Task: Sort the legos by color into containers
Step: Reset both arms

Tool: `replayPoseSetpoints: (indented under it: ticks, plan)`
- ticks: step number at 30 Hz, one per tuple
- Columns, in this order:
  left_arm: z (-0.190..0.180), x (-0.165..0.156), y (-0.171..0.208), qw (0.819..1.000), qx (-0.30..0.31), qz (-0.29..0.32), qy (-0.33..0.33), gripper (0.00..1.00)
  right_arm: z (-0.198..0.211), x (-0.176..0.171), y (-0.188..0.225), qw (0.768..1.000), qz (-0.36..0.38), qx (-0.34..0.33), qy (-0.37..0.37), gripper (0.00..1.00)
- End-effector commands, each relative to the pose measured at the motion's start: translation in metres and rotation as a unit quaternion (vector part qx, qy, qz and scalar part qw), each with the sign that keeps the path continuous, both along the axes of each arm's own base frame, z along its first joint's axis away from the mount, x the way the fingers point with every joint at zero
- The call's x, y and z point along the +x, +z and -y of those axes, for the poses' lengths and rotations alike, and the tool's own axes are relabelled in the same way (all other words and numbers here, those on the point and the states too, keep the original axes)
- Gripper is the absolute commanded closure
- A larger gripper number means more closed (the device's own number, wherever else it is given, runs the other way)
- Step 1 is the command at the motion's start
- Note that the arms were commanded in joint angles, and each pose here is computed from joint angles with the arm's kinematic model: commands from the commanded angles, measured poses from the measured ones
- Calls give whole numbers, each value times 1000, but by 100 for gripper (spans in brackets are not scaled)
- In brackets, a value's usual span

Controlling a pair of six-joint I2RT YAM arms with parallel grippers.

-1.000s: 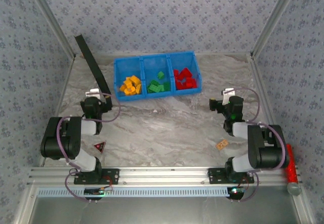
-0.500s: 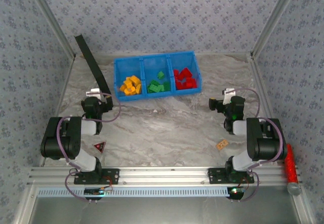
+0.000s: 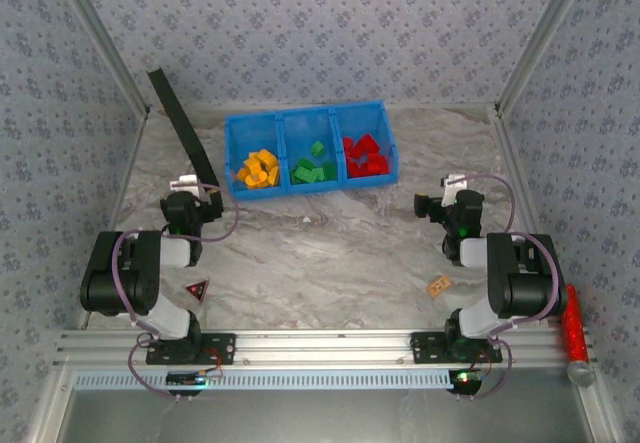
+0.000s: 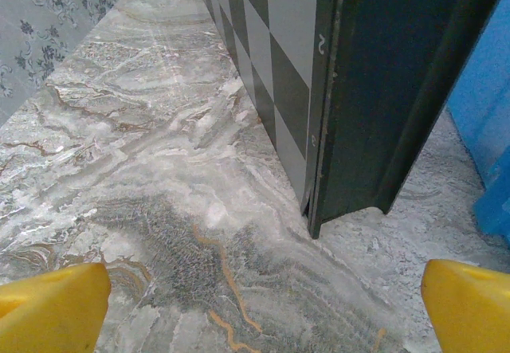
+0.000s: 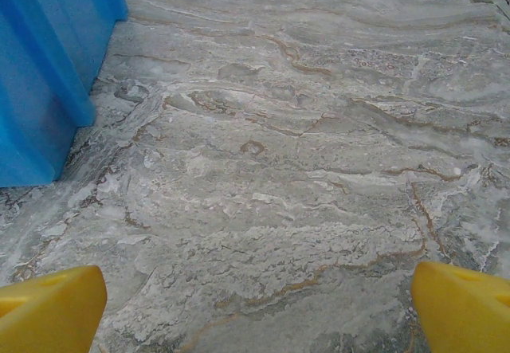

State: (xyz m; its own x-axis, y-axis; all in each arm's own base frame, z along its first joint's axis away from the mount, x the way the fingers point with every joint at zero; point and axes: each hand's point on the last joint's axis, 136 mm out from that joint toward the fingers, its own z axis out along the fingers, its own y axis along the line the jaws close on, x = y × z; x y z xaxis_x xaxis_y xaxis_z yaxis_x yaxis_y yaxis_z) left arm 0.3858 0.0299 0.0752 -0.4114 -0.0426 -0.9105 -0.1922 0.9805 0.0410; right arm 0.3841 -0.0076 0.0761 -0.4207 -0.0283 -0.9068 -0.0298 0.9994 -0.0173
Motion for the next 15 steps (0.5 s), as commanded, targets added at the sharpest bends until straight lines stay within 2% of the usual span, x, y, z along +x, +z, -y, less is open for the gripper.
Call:
replayPoseSetpoints:
  ticks: [1, 15]
  plan:
    - [2, 8, 15, 1000, -3, 27, -5, 0, 4, 7, 7, 1000, 13, 1, -13, 0]
    - [2, 9, 16, 1000, -3, 27, -5, 0, 4, 8, 7, 1000, 10, -2, -14, 0]
